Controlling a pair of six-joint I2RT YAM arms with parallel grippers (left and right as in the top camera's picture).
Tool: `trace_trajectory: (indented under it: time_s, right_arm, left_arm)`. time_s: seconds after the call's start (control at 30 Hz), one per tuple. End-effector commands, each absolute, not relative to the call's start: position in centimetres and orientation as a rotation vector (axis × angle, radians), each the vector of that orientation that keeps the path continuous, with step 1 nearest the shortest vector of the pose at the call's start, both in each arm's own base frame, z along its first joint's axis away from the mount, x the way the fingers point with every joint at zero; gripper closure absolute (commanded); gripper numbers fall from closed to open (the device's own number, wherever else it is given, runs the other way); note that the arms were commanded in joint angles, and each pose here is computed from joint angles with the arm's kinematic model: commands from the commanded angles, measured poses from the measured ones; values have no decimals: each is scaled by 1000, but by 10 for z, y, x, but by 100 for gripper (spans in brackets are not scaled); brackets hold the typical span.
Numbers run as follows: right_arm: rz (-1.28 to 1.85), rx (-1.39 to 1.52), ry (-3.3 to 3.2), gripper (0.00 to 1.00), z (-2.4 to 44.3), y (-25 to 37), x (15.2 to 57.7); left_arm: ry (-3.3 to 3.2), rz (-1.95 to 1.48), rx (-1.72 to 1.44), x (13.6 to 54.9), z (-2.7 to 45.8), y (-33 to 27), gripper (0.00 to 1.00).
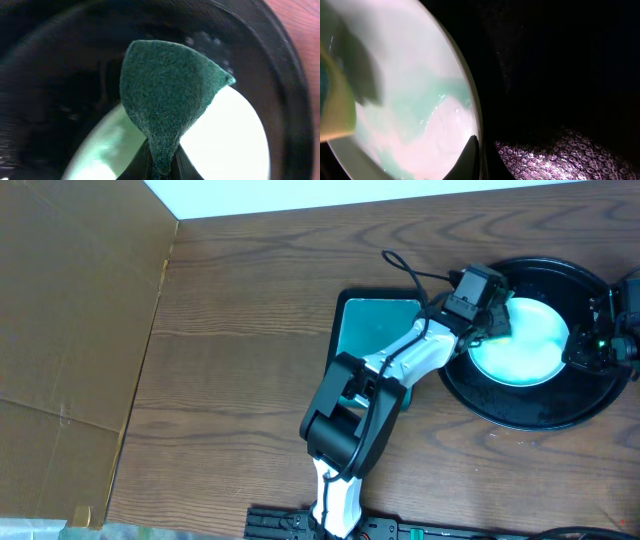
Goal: Clean dirty plates on tray and stack at the side
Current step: 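Scrub the last plate with the sponge, right gripper holding its rim, then return the sponge to the teal tray and lift the plate rightward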
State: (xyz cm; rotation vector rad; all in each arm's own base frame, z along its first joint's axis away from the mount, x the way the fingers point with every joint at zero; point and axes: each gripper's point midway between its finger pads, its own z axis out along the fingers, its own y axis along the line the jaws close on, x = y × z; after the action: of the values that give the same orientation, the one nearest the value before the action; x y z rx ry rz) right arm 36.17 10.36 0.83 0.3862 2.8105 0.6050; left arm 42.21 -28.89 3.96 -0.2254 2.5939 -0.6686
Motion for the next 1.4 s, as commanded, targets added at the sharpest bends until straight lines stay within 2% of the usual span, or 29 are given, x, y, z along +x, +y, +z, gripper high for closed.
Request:
trace_trajectory:
  time_s: [0.0,0.3,0.47,0.67,0.77,0.9,1.1,1.23,1.37]
  right_arm:
    - [507,408,2837,99,-3,91,359]
    - [506,408,2839,99,-3,91,358]
    - [506,409,2840,99,-3,91,358]
    - [494,345,2832,99,-1,91,360]
    - [438,308,2814,99,6,85,362]
    - [380,301,2765,99,20,77,369]
    - [352,34,2641,99,56,83,382]
    - [246,-199,2523,99,85,89,391]
    - [-43,-335,2412,99,113,81,397]
  left_arm:
    - [2616,-806,-152,402,50,-324,93]
    - [2564,-457,-106,408,27,-288,92]
    - [2464,-144,-84,427,30,-249,93]
    - [2408,15,-91,446,38,-211,93]
    - [2373,-1,-148,456,58,-196,93]
    - [2317,-183,-188,464,109,-193,93]
    - [2243,-356,-235,459,181,-165,93]
    - [2292,-289,-311,447,185,-126,93]
    - [2417,-187,-403,428,161,-87,93]
